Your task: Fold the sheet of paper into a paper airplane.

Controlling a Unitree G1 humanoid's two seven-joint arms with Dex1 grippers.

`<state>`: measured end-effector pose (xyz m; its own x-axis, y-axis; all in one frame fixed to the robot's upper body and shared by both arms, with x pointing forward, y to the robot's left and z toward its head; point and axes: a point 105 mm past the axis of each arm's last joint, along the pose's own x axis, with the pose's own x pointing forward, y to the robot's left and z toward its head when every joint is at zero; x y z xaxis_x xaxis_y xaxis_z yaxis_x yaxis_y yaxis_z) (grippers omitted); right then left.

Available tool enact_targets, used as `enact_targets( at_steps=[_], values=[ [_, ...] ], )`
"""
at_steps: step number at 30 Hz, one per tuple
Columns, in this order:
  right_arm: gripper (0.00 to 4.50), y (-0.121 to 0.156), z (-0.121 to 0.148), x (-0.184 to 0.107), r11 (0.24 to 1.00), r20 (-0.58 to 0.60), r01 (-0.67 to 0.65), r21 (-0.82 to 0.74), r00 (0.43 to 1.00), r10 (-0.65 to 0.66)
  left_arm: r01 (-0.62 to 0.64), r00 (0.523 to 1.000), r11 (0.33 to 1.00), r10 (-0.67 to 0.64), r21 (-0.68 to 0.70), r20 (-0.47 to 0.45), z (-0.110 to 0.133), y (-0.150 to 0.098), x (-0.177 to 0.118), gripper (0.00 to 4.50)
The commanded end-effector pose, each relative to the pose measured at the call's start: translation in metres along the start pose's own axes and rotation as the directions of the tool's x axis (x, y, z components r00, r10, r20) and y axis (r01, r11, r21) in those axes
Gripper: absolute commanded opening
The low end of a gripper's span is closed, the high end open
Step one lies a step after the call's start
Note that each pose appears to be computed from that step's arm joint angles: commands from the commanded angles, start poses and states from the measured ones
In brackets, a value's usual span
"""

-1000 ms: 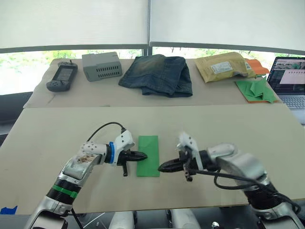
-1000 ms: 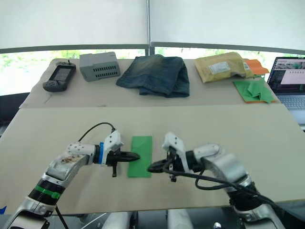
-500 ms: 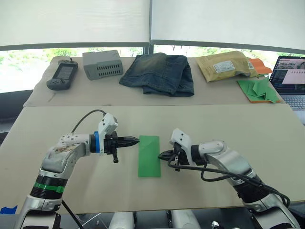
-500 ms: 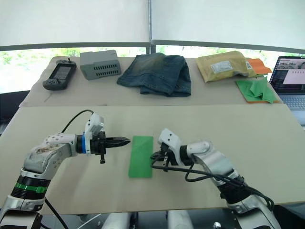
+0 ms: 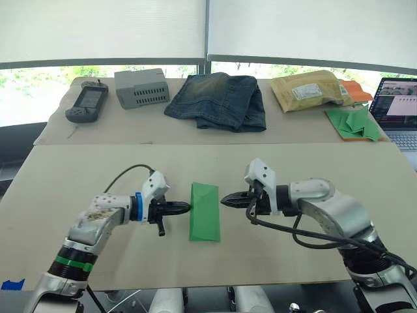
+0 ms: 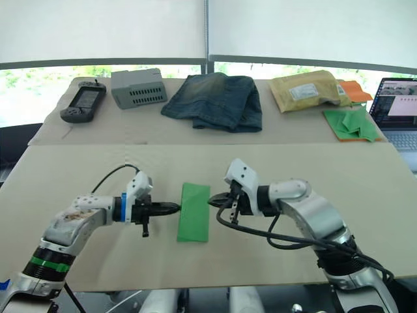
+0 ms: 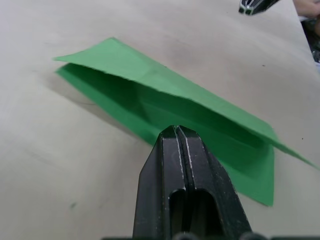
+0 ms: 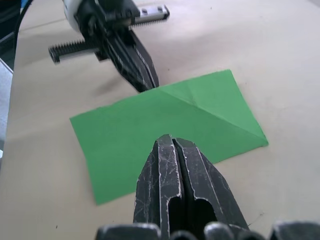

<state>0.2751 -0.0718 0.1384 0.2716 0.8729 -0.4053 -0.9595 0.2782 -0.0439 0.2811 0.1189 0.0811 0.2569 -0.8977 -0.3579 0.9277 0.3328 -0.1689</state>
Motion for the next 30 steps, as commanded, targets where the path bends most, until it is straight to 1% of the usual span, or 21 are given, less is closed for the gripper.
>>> enact_targets(
  at_steps=[1,6,9,13,17,27,30],
  values=[
    [0.03,0.003,0.016,-0.007,0.999,0.038,0.011,-0.035,0.999,-0.01,0.028,0.999,0.998,-0.03,0.047,0.028,0.012,-0.004,0.007,0.0],
    [0.03,0.005,0.019,-0.01,0.999,0.039,0.032,-0.037,0.999,-0.03,0.071,0.997,0.996,-0.073,0.052,0.033,0.014,-0.008,0.019,0.0],
    [0.03,0.005,0.021,-0.01,0.996,0.023,0.051,-0.07,0.998,-0.05,0.106,0.994,0.994,-0.107,0.027,0.036,0.011,-0.012,0.03,0.0],
    [0.03,0.007,0.023,-0.007,0.992,0.016,0.062,-0.109,0.998,-0.06,0.108,0.994,0.994,-0.108,0.019,0.005,0.002,-0.009,0.038,0.0],
    [0.03,0.01,0.028,-0.004,0.989,0.026,0.075,-0.124,0.997,-0.073,0.125,0.992,0.992,-0.125,0.019,0.026,0.007,-0.007,0.047,0.0],
    [0.03,0.003,0.03,-0.014,0.985,0.035,0.145,-0.095,0.989,-0.143,0.201,0.979,0.978,-0.203,0.047,0.029,0.019,-0.014,0.066,0.0],
    [0.03,0.001,0.035,-0.02,0.98,0.041,0.169,-0.102,0.985,-0.165,0.214,0.977,0.976,-0.214,0.042,0.0,0.015,-0.017,0.076,0.0]
  ],
)
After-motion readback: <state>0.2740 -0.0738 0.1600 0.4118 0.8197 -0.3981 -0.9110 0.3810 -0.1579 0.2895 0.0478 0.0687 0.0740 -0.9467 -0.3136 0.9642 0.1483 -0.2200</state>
